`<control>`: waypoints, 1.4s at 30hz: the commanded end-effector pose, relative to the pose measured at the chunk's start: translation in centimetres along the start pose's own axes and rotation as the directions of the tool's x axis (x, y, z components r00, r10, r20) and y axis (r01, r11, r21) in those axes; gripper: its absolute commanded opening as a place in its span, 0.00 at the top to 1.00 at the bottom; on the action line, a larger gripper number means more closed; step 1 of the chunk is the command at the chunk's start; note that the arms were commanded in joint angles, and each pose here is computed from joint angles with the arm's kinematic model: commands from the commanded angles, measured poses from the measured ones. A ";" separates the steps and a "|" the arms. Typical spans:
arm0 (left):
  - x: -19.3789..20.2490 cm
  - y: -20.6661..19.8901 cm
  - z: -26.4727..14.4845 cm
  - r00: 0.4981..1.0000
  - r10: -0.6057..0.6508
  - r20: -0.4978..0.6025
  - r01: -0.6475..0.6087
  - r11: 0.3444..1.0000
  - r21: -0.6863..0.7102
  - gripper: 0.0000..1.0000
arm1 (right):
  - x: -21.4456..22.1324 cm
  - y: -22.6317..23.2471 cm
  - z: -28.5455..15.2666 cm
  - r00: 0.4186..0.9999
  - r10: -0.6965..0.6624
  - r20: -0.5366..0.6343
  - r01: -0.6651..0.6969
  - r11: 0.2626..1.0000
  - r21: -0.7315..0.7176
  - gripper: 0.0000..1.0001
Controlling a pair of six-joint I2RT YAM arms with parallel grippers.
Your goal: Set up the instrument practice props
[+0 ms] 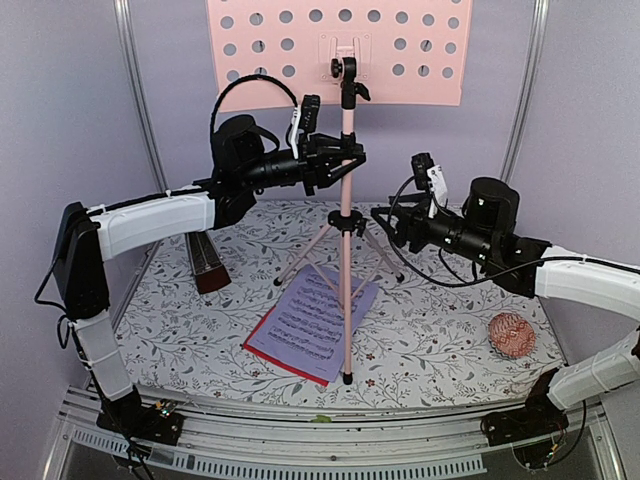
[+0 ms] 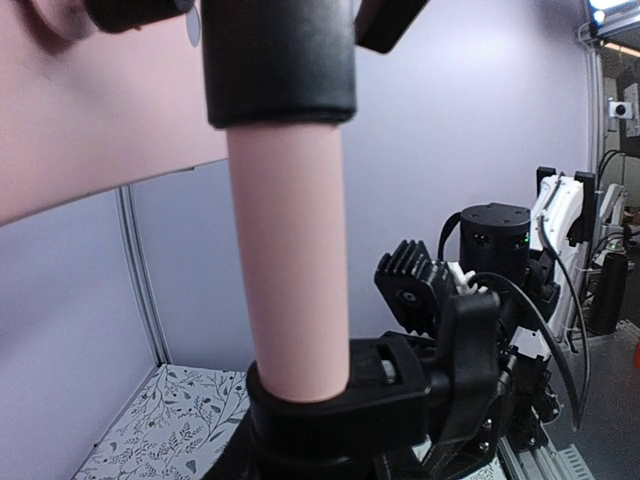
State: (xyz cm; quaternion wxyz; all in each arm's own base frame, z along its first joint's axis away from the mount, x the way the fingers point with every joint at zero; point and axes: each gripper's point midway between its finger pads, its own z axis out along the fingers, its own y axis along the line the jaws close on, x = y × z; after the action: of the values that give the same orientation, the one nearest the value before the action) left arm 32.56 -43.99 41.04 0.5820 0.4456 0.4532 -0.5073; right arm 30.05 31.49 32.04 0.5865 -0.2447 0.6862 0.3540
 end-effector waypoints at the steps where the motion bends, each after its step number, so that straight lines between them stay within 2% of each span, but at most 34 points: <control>1: 0.1 0.1 0.2 1.000 -0.005 -0.011 0.005 1.000 -0.010 1.00 | -1.7 -0.7 -0.7 0.908 -0.416 0.046 0.412 0.908 0.078 0.40; 3: 0.0 0.1 0.2 1.000 -0.005 -0.011 0.004 1.000 -0.010 1.00 | -2.1 -0.5 -0.8 0.849 -0.524 0.073 0.518 0.851 0.089 0.40; 8: -0.1 0.1 0.2 1.000 -0.006 -0.011 0.006 1.000 -0.009 1.00 | -1.7 0.1 -0.9 0.622 -0.778 0.094 0.770 0.629 0.111 0.39; 14: -0.1 0.1 0.3 1.000 -0.008 -0.012 0.008 1.000 -0.010 1.00 | 0.1 -0.1 -0.3 0.378 -0.924 0.059 0.918 0.382 0.103 0.39; 22: -0.1 0.1 0.4 1.000 -0.006 -0.010 0.006 1.000 -0.009 1.00 | 2.6 0.7 0.8 0.232 -0.971 0.058 0.970 0.235 0.057 0.42; 32: -0.1 0.1 0.4 1.000 -0.006 -0.007 0.006 1.000 -0.008 1.00 | 2.9 0.7 0.8 -0.110 -0.994 0.008 0.964 -0.105 0.245 0.43; 36: -0.1 0.1 0.4 1.000 -0.007 -0.006 0.007 1.000 -0.008 1.00 | 2.2 0.9 1.5 -0.164 -0.986 -0.020 0.942 -0.162 0.294 0.44; 42: -0.1 0.1 0.4 1.000 -0.006 -0.007 0.006 1.000 -0.008 1.00 | 2.6 1.2 2.6 -0.221 -0.975 -0.032 0.933 -0.221 0.285 0.49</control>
State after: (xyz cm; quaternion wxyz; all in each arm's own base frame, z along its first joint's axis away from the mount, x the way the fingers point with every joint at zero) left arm 32.51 -44.08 41.07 0.5796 0.4459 0.4553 -0.5079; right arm 30.21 33.92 27.17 0.7145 -0.6106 0.2383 -0.2446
